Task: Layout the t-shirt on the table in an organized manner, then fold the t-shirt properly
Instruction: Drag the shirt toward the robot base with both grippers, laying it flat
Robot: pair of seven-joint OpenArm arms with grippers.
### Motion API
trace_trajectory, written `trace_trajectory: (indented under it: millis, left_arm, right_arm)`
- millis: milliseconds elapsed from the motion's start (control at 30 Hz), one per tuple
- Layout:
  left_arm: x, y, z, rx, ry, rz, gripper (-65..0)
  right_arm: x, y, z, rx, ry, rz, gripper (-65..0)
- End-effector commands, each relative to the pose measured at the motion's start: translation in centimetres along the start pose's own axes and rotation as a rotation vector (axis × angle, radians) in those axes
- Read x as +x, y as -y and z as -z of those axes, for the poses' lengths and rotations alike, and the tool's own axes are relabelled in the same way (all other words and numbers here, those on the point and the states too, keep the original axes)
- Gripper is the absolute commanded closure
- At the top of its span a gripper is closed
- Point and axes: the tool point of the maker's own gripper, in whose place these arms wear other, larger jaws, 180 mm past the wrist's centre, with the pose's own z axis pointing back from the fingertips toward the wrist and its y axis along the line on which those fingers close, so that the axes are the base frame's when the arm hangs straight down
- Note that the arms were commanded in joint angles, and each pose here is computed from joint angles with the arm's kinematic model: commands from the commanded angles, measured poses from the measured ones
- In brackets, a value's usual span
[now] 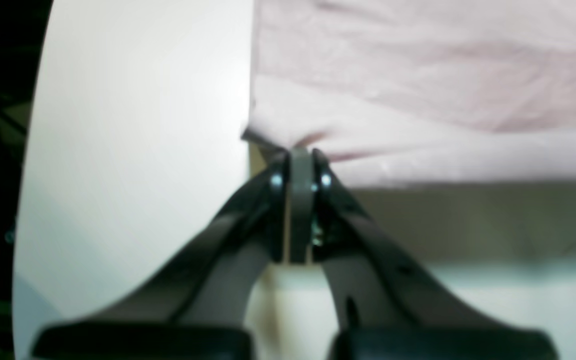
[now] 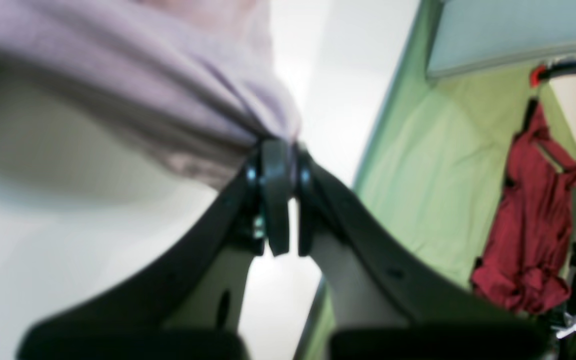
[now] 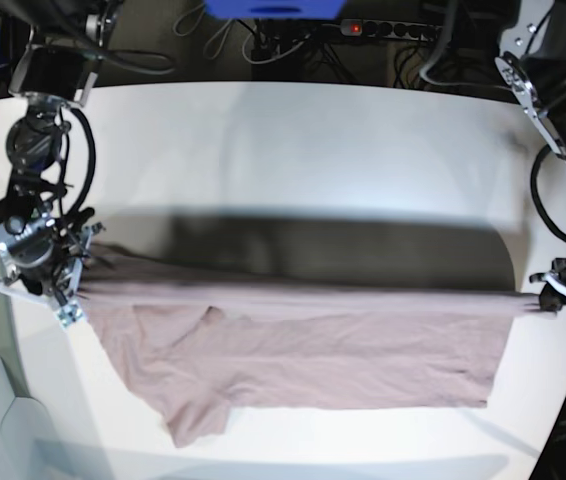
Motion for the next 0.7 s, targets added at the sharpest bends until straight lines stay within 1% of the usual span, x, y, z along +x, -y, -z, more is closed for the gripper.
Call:
trace_trajectory:
  millis: [0, 100, 200, 267, 333, 433, 667]
  left_arm:
    - [2.0, -0.7, -1.0, 0.019, 0.060, 0.017, -0.3]
    - [0.2, -1.7, -1.5, 0.041, 0.040, -0.015, -0.3]
    - [-1.6, -2.3, -1.8, 0.052, 0.013, -0.034, -0.3]
    - [-3.0, -2.3, -1.9, 0.052, -0.016, -0.036, -0.3]
    - [-5.3, -2.1, -2.2, 0.040, -0.066, -0.053, -0.3]
    - [-7.5, -2.2, -3.4, 0.035, -0.087, -0.083, -0.3]
    - [-11.1, -1.7, -5.7, 0.038, -0.145, -0.054, -0.3]
  right_arm:
    - [0.6, 0.8, -0.8, -0.032, 0.031, -0.010, 0.0]
    - [-0.8, -1.1, -1.8, -0.010, 0.022, -0.024, 0.0]
    - [-2.3, -2.3, -2.6, 0.004, 0.001, -0.039, 0.0]
    - [-3.5, -3.1, -3.0, 0.015, -0.018, -0.048, 0.0]
    - [-4.9, -4.0, -3.3, 0.035, -0.047, -0.061, 0.0]
    - [-6.9, -5.5, -3.7, 0.070, -0.089, -0.074, 0.0]
    - [-10.4, -8.0, -4.5, 0.130, -0.152, -0.095, 0.0]
